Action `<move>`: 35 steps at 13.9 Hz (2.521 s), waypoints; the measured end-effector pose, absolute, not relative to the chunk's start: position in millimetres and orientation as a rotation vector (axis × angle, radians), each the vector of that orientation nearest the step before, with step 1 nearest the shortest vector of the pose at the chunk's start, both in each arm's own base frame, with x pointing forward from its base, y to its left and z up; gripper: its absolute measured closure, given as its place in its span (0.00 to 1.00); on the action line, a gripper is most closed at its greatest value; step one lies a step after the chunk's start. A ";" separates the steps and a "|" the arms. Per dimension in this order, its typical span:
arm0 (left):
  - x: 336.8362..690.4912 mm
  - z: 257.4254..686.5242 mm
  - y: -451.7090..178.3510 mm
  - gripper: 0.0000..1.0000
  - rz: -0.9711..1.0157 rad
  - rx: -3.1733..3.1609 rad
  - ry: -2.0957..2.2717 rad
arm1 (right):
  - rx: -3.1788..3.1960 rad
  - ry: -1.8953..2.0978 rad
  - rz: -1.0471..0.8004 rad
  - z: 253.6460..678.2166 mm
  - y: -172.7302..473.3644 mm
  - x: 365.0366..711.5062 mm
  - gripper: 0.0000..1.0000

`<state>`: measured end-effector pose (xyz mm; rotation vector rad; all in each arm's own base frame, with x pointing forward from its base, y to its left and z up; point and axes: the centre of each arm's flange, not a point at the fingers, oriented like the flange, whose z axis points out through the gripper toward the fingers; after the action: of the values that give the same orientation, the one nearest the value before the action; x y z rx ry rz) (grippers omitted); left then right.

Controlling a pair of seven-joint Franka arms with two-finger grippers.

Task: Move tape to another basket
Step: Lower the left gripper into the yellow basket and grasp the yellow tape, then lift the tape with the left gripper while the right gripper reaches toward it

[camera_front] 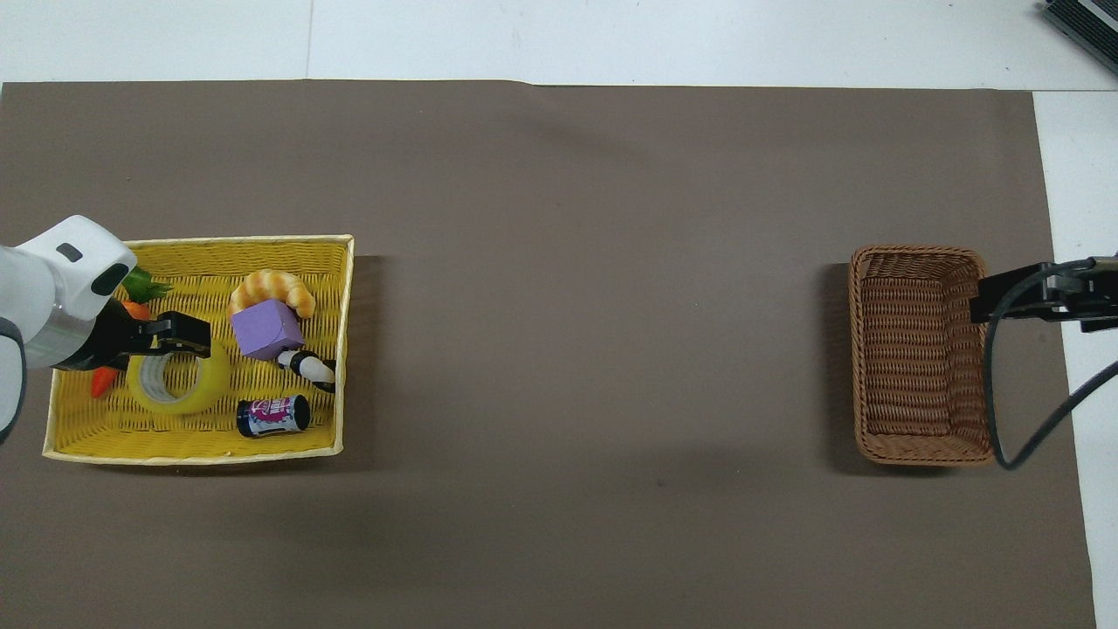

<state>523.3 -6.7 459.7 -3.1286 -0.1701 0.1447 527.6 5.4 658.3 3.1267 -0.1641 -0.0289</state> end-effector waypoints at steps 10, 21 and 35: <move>513.3 391.8 8.3 0.00 0.123 -3.045 -0.699 | 3.127 -0.164 -0.029 658.3 5.4 527.6 0.00; 496.8 352.7 87.7 0.00 0.058 -3.011 -0.887 | 3.126 -0.167 -0.031 658.2 4.3 527.5 0.00; 536.0 391.9 71.1 0.78 0.151 -3.076 -0.607 | 3.164 -0.349 -0.052 653.3 -51.6 524.8 0.00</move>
<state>536.0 71.1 391.9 -3.0765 -0.6067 0.1514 524.8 -51.6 653.3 3.1639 -0.3487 -0.0521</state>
